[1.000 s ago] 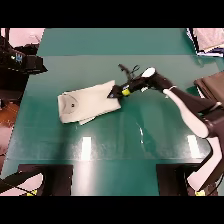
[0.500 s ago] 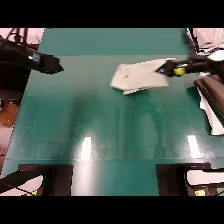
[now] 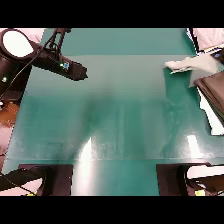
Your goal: Fold the shirts.
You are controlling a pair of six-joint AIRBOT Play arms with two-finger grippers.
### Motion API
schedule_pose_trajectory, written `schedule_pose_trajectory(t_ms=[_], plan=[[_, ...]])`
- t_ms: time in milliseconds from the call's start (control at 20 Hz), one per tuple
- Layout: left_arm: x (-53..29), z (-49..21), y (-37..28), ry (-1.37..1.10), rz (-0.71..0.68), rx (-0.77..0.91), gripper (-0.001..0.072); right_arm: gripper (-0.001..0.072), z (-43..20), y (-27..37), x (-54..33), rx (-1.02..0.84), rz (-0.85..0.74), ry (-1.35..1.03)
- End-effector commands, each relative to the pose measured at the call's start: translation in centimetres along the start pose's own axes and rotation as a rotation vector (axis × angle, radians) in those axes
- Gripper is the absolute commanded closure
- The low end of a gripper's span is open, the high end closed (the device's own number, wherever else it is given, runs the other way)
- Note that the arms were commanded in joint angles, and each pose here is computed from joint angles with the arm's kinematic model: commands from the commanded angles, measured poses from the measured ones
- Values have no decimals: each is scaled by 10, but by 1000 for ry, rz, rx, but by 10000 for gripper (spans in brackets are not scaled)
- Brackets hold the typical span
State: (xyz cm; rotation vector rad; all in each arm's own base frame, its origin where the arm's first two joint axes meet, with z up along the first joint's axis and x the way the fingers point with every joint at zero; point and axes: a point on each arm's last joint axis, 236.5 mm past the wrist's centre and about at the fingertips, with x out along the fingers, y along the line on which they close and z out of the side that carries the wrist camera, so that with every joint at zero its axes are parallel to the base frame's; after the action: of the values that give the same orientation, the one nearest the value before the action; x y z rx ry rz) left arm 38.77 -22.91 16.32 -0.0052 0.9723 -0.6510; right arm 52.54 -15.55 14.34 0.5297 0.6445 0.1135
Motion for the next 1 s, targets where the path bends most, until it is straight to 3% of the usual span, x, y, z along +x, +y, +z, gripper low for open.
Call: schedule_pose_trajectory(t_ms=[0,250,600,800,950], plan=[[5,-1,-7,9,-15,7,686,695,54,-19,-13,-66,-33,-114],[5,-1,-7,9,-15,7,686,695,112,8,-44,-262,-44,-257],[5,-1,-7,9,-15,9,686,694,103,14,-105,-424,-106,-256],[5,-2,-7,10,-15,10,686,694,84,6,-142,-426,-115,-179],[5,-2,-7,12,-15,11,686,693,53,-25,-162,-313,-180,-82]])
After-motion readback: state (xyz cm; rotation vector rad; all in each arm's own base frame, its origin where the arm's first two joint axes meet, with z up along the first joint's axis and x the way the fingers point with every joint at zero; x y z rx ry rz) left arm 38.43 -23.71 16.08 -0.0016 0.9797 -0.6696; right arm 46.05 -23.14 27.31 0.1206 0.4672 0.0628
